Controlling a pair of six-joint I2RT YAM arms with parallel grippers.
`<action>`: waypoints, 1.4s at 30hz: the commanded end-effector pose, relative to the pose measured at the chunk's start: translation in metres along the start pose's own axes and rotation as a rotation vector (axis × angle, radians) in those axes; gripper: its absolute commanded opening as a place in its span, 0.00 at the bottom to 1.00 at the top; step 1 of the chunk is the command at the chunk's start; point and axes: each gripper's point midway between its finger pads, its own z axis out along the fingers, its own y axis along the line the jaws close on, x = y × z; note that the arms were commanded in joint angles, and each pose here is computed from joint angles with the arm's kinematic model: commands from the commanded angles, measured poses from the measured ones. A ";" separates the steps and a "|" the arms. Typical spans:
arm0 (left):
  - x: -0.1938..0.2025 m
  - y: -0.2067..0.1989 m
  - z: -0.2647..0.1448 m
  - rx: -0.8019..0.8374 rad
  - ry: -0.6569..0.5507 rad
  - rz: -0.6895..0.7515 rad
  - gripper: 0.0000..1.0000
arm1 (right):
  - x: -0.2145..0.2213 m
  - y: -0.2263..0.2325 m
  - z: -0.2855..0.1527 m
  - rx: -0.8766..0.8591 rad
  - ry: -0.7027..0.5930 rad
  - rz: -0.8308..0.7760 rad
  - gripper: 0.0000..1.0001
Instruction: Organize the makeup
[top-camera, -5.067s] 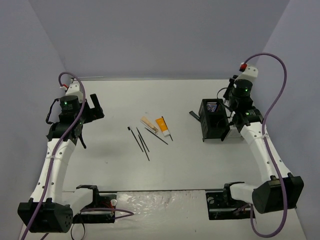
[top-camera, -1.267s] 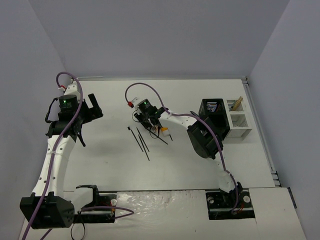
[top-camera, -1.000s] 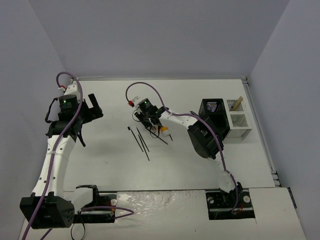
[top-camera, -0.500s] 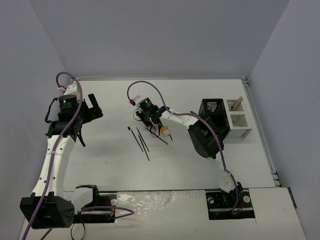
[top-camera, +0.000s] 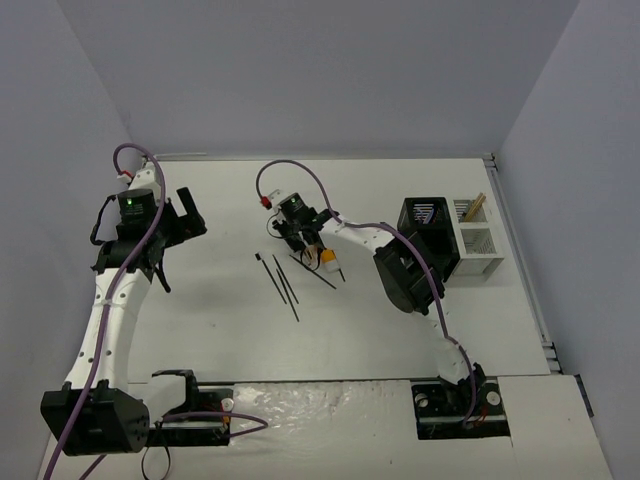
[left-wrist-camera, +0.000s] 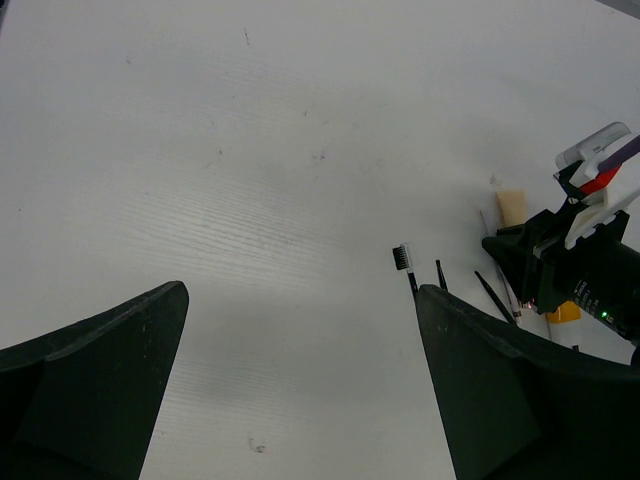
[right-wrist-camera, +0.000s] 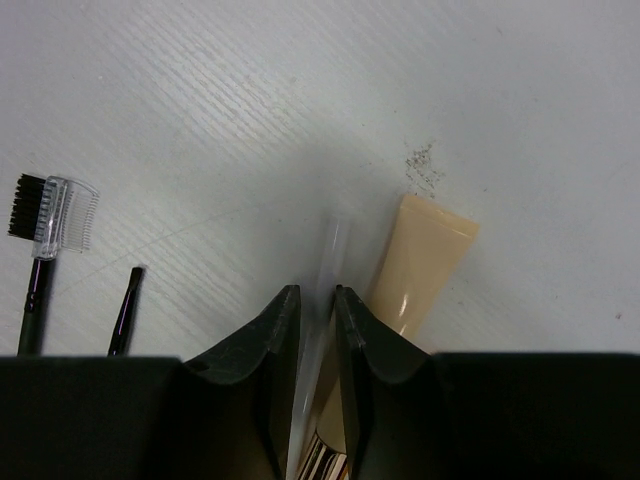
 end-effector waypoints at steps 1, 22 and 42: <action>-0.027 -0.007 -0.005 0.028 -0.082 -0.015 0.97 | -0.021 0.000 -0.006 -0.024 -0.031 0.008 0.18; -0.028 -0.005 -0.006 0.020 -0.088 -0.017 0.97 | -0.111 -0.002 -0.072 -0.030 -0.242 0.003 0.00; -0.029 -0.004 -0.008 0.020 -0.091 -0.023 0.97 | -0.039 -0.309 -0.375 0.802 -0.840 0.581 0.00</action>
